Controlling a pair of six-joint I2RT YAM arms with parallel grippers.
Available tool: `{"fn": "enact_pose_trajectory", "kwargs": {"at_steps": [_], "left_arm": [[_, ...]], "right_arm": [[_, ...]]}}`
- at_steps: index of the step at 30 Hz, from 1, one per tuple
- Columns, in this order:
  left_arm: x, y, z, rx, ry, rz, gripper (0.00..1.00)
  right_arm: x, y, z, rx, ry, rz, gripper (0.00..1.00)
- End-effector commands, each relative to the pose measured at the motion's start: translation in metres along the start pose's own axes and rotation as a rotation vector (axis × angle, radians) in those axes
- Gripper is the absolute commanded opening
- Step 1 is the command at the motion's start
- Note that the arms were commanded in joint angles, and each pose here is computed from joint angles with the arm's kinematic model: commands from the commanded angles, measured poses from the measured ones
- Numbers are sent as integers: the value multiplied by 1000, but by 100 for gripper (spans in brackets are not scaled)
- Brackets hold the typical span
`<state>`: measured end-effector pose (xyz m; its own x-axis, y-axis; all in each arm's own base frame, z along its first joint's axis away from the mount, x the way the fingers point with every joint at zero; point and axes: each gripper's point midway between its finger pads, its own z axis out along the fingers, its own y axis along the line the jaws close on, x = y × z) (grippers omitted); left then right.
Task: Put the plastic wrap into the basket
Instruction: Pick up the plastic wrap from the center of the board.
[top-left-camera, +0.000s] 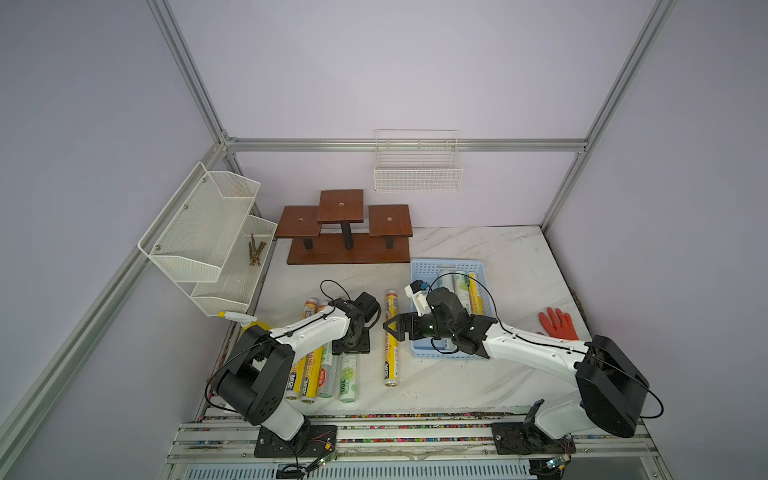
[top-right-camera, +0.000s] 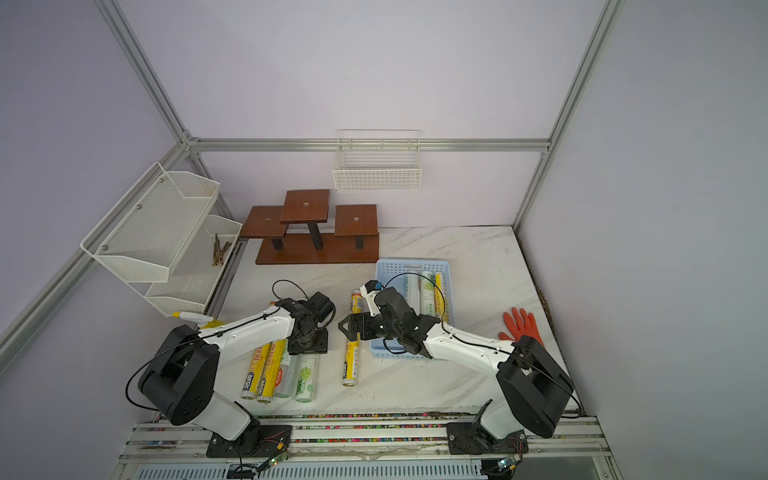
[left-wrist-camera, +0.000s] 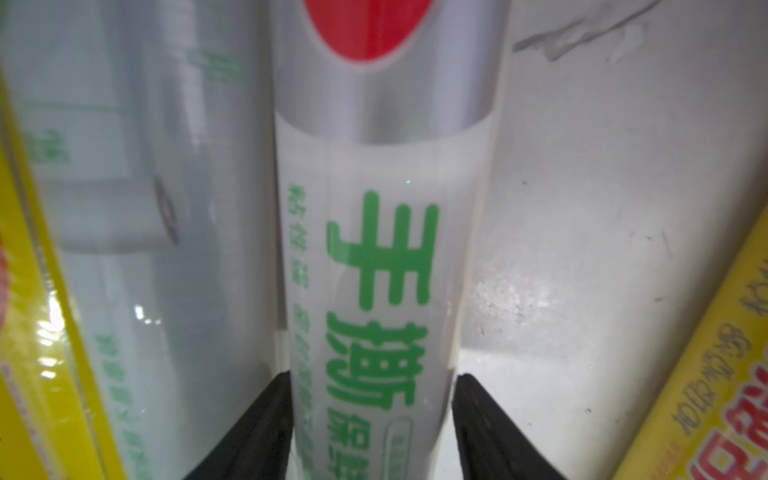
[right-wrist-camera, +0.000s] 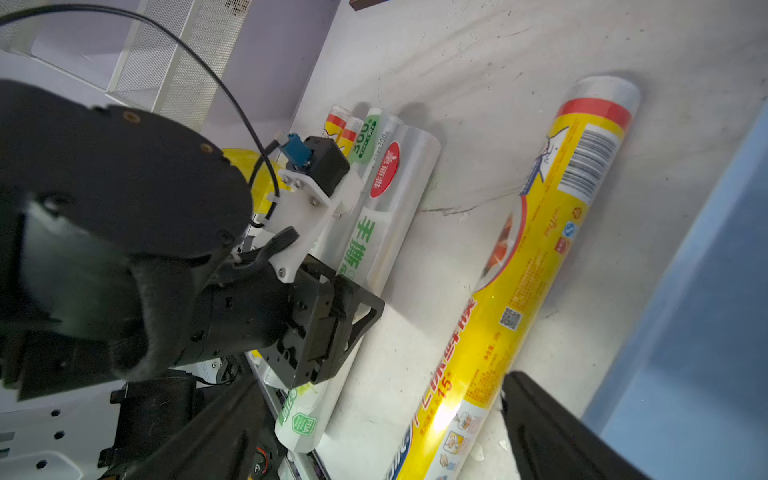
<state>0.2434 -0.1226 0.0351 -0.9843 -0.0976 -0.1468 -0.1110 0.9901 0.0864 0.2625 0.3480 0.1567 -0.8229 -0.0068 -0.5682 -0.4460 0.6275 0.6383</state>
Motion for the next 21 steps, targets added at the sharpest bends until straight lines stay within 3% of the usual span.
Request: {"fn": "enact_pose_trajectory", "kwargs": {"at_steps": [1,13,18,21], "left_arm": [[-16,-12,-3,32,-39,19,63],[-12,-26,21,62,12,28,59],[-11,-26,18,74,14,38,45],[-20,-30,0,105,-25,45,37]], "right_arm": [[0,2,1,-12,-13,-3,95],[1,-8,-6,37,-43,1,99],[-3,-9,-9,52,-56,-3,99],[-9,-10,-14,73,-81,-8,99]]}}
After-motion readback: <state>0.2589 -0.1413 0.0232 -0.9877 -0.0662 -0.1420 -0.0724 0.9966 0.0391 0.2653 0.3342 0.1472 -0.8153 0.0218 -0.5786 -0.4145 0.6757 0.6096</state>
